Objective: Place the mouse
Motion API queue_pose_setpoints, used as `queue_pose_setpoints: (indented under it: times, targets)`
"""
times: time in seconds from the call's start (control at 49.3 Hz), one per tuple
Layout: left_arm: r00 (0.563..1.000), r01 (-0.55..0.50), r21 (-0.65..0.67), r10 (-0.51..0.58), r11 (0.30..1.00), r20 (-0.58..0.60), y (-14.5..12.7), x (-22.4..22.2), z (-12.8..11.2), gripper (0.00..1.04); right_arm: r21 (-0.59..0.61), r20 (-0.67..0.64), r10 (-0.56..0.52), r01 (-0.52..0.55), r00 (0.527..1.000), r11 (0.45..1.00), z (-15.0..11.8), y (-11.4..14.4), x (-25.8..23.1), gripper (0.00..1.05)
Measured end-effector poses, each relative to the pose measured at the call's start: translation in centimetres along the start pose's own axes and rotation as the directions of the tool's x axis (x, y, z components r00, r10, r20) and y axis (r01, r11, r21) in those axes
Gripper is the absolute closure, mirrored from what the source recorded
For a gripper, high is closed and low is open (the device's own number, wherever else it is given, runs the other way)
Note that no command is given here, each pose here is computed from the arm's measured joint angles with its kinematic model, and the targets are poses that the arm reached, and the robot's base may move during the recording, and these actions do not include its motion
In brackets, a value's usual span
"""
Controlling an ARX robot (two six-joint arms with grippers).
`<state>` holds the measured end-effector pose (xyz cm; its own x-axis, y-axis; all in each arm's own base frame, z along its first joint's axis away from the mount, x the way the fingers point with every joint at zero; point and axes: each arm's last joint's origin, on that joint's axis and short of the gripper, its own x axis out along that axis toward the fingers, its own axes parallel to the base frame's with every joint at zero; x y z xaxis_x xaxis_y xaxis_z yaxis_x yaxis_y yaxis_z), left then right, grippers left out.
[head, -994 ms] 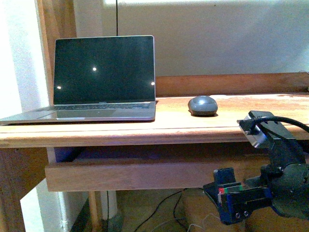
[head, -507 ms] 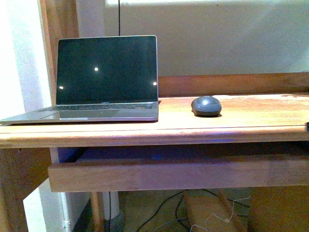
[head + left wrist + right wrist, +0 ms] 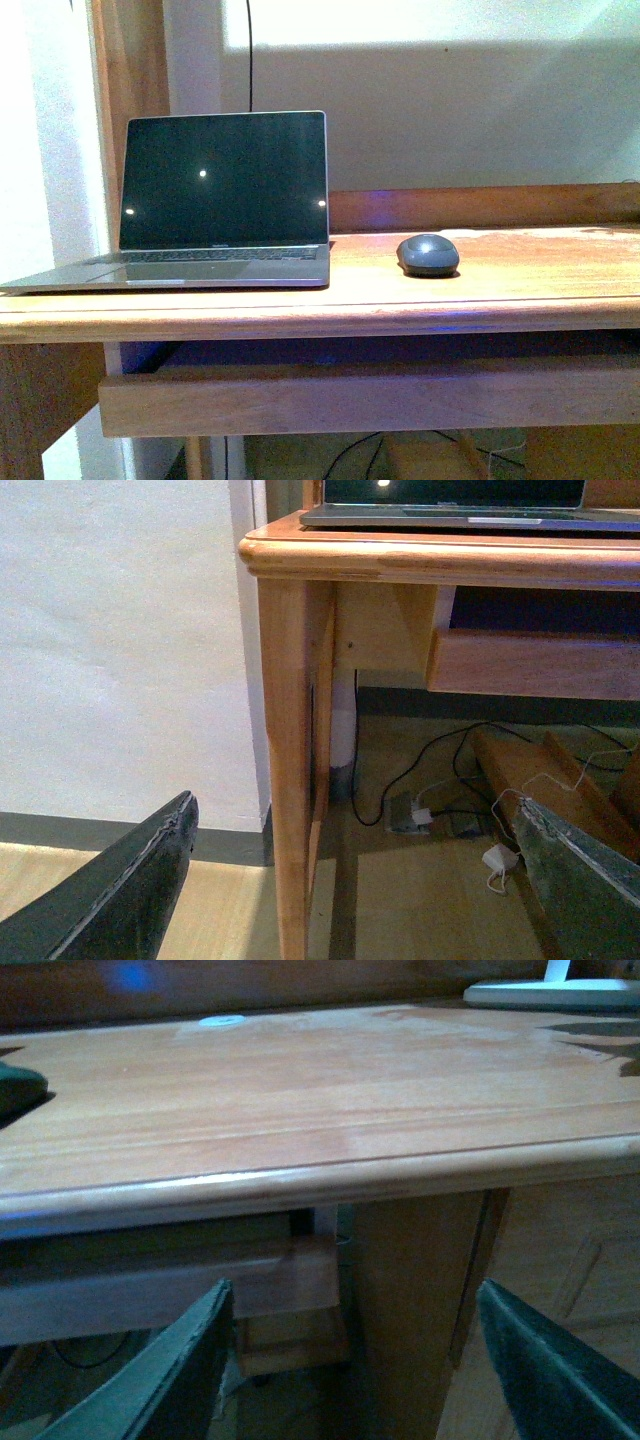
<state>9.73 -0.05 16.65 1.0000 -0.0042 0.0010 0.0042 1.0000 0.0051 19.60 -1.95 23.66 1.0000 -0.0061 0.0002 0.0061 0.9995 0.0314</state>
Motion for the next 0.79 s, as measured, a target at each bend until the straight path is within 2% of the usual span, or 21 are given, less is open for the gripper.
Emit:
queue_pose_setpoints:
  times: [0.243,0.284,0.385,0.791]
  targets:
    - [1.0,0.0,0.0,0.0,1.0,0.0,0.0,0.0,0.0,0.08,-0.02,-0.014,0.005,-0.005,1.0,1.0,-2.6,0.8,-2.2,0.72]
    - [1.0,0.0,0.0,0.0,1.0,0.0,0.0,0.0,0.0,0.08,-0.022,-0.012,-0.02,0.02,1.0,1.0,-3.0,1.1,-2.6,0.79]
    - [1.0,0.0,0.0,0.0,1.0,0.0,0.0,0.0,0.0,0.08,-0.025,-0.008,0.012,-0.012,1.0,1.0,-3.9,1.8,-3.7,1.01]
    - [1.0,0.0,0.0,0.0,1.0,0.0,0.0,0.0,0.0,0.08,-0.028,-0.001,0.006,-0.006,1.0,1.0,-5.6,1.7,-6.2,1.02]
